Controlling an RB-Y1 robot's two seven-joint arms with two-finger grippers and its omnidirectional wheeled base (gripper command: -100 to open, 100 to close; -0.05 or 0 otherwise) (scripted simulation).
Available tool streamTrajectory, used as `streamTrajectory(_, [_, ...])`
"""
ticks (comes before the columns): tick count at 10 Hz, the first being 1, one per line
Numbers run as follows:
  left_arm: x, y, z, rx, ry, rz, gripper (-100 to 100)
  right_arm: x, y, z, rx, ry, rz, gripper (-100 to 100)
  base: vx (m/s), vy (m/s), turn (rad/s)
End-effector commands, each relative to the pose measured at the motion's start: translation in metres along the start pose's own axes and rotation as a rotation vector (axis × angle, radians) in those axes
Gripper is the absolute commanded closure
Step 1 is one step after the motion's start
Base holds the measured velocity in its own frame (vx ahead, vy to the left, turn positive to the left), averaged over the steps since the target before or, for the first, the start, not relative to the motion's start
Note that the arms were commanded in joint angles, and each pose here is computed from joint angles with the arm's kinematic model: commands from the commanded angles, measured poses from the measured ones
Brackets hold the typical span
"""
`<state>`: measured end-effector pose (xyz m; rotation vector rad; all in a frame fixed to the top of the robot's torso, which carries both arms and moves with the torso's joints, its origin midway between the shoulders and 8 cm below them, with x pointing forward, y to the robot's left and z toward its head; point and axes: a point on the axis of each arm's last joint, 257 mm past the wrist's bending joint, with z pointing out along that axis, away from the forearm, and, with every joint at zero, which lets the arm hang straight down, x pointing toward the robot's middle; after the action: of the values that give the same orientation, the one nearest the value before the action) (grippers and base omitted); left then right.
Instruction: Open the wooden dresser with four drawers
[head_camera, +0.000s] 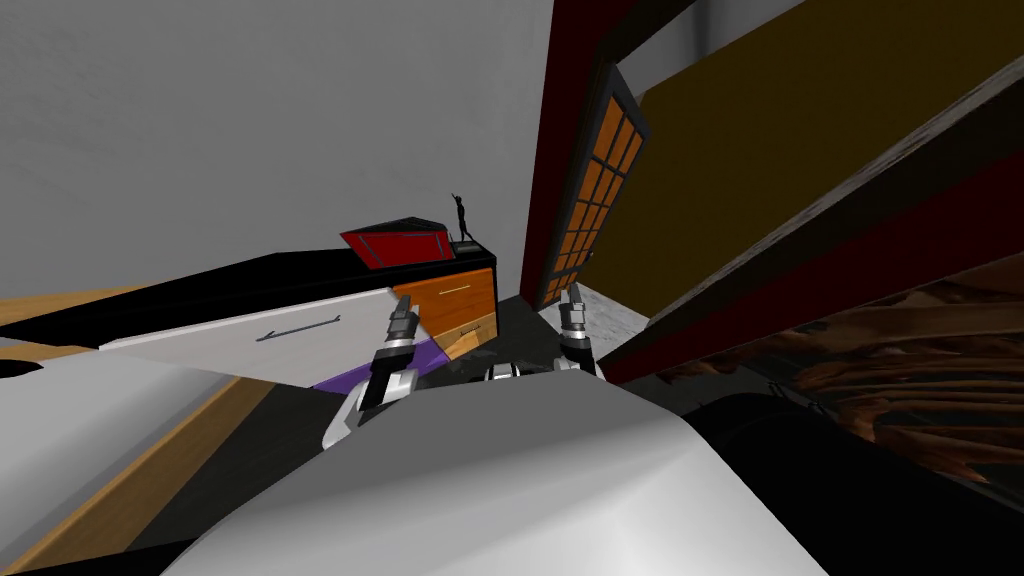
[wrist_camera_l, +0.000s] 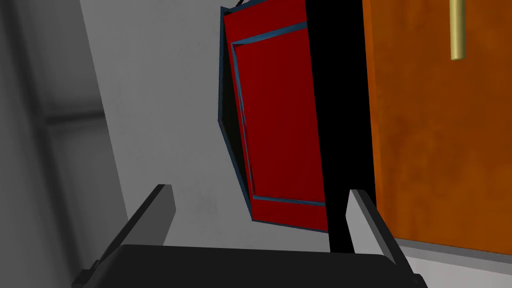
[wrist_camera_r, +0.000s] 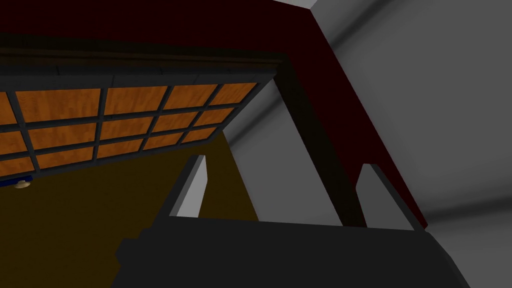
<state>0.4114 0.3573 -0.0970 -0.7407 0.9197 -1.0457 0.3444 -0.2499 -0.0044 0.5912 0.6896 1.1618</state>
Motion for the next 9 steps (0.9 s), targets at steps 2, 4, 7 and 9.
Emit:
streamTrajectory(2, [-0.011, 0.032, -0.003, -0.071, -0.024, 0.009, -100, 0.000, 0.000, 0.000, 0.000, 0.000, 0.000, 0, 0.142, -0.088, 0.047])
streamTrajectory(4, [-0.016, 0.049, -0.006, -0.112, -0.044, 0.006, -100, 0.000, 0.000, 0.000, 0.000, 0.000, 0.000, 0, 0.125, -0.063, 0.052])
streamTrajectory(7, [-0.019, 0.075, -0.013, -0.173, -0.081, -0.015, -100, 0.000, 0.000, 0.000, 0.000, 0.000, 0.000, 0, 0.148, -0.110, 0.045])
streamTrajectory(9, [-0.017, 0.091, -0.020, -0.213, -0.112, -0.043, -100, 0.000, 0.000, 0.000, 0.000, 0.000, 0.000, 0, 0.130, -0.082, 0.047])
